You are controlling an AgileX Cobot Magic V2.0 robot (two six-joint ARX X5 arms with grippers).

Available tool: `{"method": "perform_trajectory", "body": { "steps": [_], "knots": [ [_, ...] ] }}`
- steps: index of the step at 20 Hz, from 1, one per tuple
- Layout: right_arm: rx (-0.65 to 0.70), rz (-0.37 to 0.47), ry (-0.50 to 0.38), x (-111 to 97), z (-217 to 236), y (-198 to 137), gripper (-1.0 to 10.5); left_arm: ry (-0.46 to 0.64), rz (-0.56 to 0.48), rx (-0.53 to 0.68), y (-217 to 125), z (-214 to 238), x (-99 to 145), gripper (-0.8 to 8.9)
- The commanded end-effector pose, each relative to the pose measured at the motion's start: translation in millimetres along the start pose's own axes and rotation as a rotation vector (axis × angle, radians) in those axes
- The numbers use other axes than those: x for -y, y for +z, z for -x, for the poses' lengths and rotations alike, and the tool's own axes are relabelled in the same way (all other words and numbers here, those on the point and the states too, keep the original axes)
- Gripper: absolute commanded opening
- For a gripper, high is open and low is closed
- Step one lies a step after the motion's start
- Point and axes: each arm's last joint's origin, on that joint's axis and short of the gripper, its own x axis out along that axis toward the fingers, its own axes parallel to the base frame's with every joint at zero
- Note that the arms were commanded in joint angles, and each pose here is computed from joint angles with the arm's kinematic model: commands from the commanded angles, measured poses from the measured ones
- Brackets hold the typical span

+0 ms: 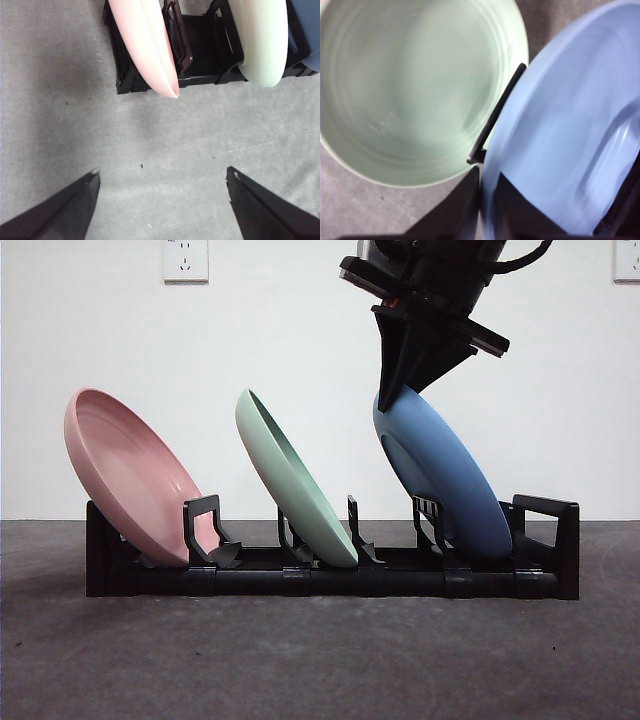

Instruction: Place the plate

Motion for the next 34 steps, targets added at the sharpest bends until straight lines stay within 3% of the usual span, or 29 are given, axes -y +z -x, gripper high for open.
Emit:
{"method": "perform_trajectory", "body": {
  "steps": [1, 10, 16, 22, 25, 30, 34],
  "knots": [
    [0.023, 0.016, -0.003, -3.6, 7.0, 4.5, 0.1, -0.009, -0.014, 0.02, 4.8, 3.7, 2.4, 4.04],
    [0.203, 0.082, 0.101, -23.2, 88.3, 1.6, 0.1, -0.009, -0.016, 0.02, 4.7, 3.7, 2.4, 4.04],
    [0.239, 0.271, 0.107, -44.4, 128.7, -28.3, 0.1, -0.009, -0.016, 0.02, 4.7, 3.7, 2.4, 4.04],
    [0.409, 0.403, 0.033, -57.3, 123.5, -125.5, 0.1, -0.009, -0.016, 0.02, 4.8, 3.7, 2.4, 4.04],
    [0.454, 0.439, -0.061, -53.8, 123.1, -173.6, 0.1, -0.009, -0.016, 0.02, 4.8, 3.7, 2.4, 4.04],
    [0.298, 0.578, -0.138, -47.2, 122.7, -223.7, 0.1, -0.009, -0.017, 0.02, 4.7, 3.7, 2.4, 4.04],
    [0.126, 0.757, -0.088, -59.6, 113.3, -240.4, 0.1, -0.009, -0.016, 0.02, 4.8, 3.6, 2.3, 4.04]
  ]
}}
